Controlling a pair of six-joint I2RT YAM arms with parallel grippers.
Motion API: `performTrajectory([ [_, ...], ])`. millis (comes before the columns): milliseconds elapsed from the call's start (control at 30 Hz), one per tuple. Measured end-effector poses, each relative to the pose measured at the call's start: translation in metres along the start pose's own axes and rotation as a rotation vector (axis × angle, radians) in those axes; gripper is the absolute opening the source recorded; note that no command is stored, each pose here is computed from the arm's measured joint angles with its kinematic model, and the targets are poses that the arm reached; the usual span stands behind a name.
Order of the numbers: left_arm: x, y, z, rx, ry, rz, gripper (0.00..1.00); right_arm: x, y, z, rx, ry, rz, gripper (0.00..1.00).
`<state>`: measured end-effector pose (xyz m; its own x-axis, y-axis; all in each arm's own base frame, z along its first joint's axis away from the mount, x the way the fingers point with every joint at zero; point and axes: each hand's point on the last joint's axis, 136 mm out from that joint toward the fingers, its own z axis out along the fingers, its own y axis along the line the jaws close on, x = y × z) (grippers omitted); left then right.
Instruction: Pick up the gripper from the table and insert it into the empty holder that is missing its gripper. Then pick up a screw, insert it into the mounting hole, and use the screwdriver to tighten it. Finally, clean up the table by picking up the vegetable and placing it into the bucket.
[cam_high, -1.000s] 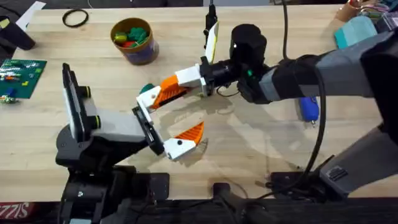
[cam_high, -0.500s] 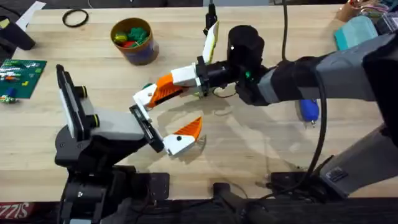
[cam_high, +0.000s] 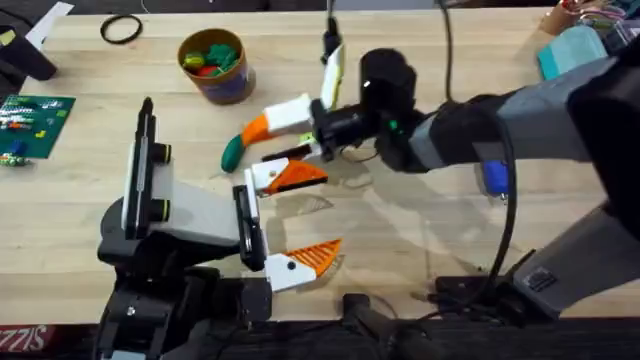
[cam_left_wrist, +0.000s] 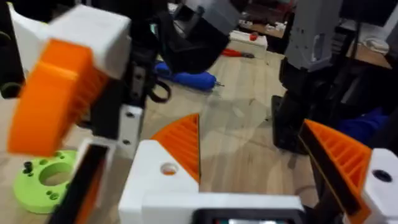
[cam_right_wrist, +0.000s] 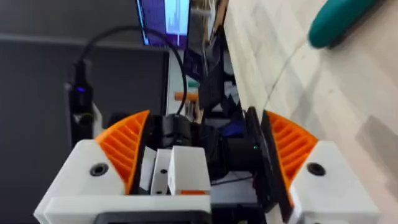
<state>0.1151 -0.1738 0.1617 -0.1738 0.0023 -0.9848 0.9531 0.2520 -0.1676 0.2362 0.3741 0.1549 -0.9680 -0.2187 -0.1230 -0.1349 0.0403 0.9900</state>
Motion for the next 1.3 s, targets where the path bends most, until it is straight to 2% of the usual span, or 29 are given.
performTrajectory([
  [133,0.001,-0.004,0.0,0.027,0.002,-0.003,0.986,-0.018,-0.004,-0.024,0.003,-0.054,0.004,0.997],
  [200,0.001,-0.005,0.0,0.032,0.003,-0.003,0.986,-0.017,-0.007,-0.034,0.009,-0.071,0.016,0.997],
  [267,0.001,-0.006,0.0,0.037,0.003,-0.004,0.986,-0.008,-0.009,-0.044,0.015,-0.084,0.031,0.997],
  [367,0.002,-0.007,0.0,0.044,0.003,-0.005,0.986,0.023,0.002,-0.08,-0.009,-0.171,-0.037,0.997],
  [633,0.002,-0.004,0.0,0.026,0.001,-0.001,0.986,0.055,-0.007,-0.081,0.0,-0.162,0.025,0.997],
  [1000,0.0,0.004,0.0,-0.018,-0.004,0.009,0.986,0.059,-0.007,-0.077,-0.002,-0.147,0.03,0.971],
  [1100,0.0,0.006,0.0,-0.032,-0.006,0.011,0.986,0.059,-0.007,-0.077,-0.002,-0.147,0.03,0.837],
  [1133,0.0,0.007,0.0,-0.034,-0.006,0.01,0.986,0.059,-0.006,-0.077,-0.003,-0.146,0.027,0.754],
  [1200,0.0,0.007,0.0,-0.035,-0.006,0.011,0.986,0.059,-0.006,-0.077,-0.003,-0.146,0.031,0.502],
  [1233,0.0,0.007,0.0,-0.036,-0.006,0.01,0.986,0.059,-0.006,-0.077,-0.003,-0.146,0.026,0.423],
  [1267,0.0,0.007,0.0,-0.037,-0.006,0.005,0.986,0.059,-0.005,-0.077,-0.006,-0.145,0.023,0.261],
  [1300,0.0,0.007,0.0,-0.038,-0.006,-0.002,0.986,0.059,0.002,-0.078,-0.018,-0.147,-0.007,0.014],
])
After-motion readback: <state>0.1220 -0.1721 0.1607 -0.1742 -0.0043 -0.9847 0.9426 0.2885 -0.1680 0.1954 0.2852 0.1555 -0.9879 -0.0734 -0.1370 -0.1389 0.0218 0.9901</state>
